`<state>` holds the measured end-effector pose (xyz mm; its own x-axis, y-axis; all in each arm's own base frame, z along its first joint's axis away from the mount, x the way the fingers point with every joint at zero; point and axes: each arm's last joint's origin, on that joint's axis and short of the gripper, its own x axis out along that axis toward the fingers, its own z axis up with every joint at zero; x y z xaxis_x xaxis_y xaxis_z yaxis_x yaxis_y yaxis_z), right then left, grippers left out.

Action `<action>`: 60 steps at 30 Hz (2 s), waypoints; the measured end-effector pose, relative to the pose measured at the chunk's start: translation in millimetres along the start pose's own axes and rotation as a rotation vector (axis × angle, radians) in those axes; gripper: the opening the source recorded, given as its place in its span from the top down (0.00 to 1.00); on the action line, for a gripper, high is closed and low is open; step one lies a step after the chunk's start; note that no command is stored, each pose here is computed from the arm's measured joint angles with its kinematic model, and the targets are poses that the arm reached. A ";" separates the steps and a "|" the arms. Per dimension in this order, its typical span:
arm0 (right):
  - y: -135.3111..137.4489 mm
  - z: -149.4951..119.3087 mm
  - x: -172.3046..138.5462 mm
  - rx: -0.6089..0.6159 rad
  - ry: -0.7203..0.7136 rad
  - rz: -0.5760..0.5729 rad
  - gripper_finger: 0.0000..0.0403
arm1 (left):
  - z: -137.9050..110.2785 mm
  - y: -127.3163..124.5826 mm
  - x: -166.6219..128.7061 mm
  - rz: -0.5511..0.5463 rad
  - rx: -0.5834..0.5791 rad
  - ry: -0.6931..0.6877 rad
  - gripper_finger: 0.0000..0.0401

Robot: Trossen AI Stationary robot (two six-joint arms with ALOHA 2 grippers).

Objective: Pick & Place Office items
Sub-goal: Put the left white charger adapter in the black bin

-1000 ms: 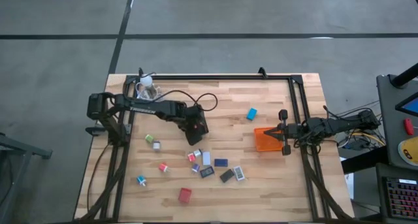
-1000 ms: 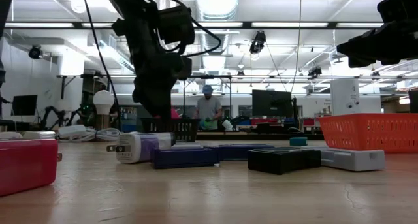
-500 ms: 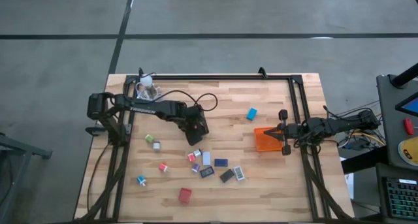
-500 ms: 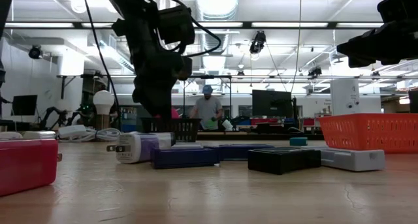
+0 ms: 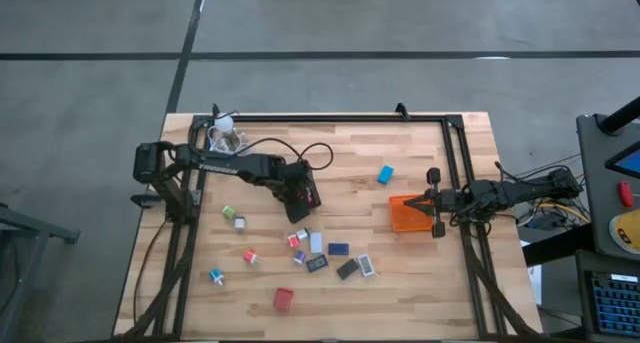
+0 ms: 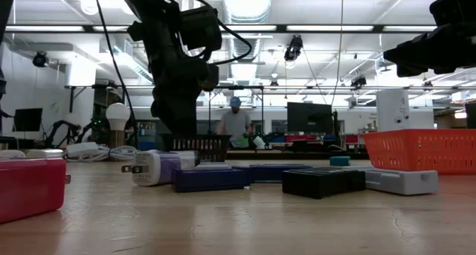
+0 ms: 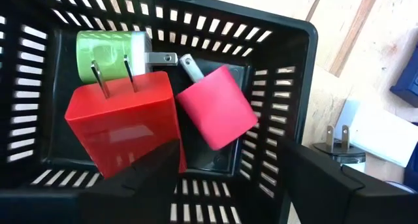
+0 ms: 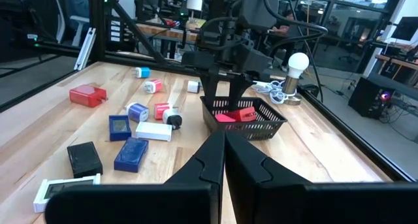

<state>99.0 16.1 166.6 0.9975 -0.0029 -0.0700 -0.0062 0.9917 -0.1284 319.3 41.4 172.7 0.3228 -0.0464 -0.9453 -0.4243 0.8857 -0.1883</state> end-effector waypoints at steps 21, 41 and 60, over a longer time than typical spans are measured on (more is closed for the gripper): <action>0.0 -0.1 0.1 0.000 0.001 -0.001 0.98 | -2.9 -10.2 -100.3 -0.084 -0.213 -0.246 0.35; 0.0 0.0 0.0 0.000 0.000 -0.001 0.98 | -104.6 -48.2 -95.7 0.325 -1.080 -0.011 0.35; 0.0 -0.1 0.0 0.000 0.000 0.000 0.98 | -129.2 -41.2 -69.8 0.380 -1.241 0.142 0.36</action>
<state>99.0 16.1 166.6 0.9976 -0.0032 -0.0699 -0.0058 0.9917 -0.1284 204.9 -51.5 212.1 -0.0484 -0.0048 -0.9988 -0.9865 -0.1567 0.0486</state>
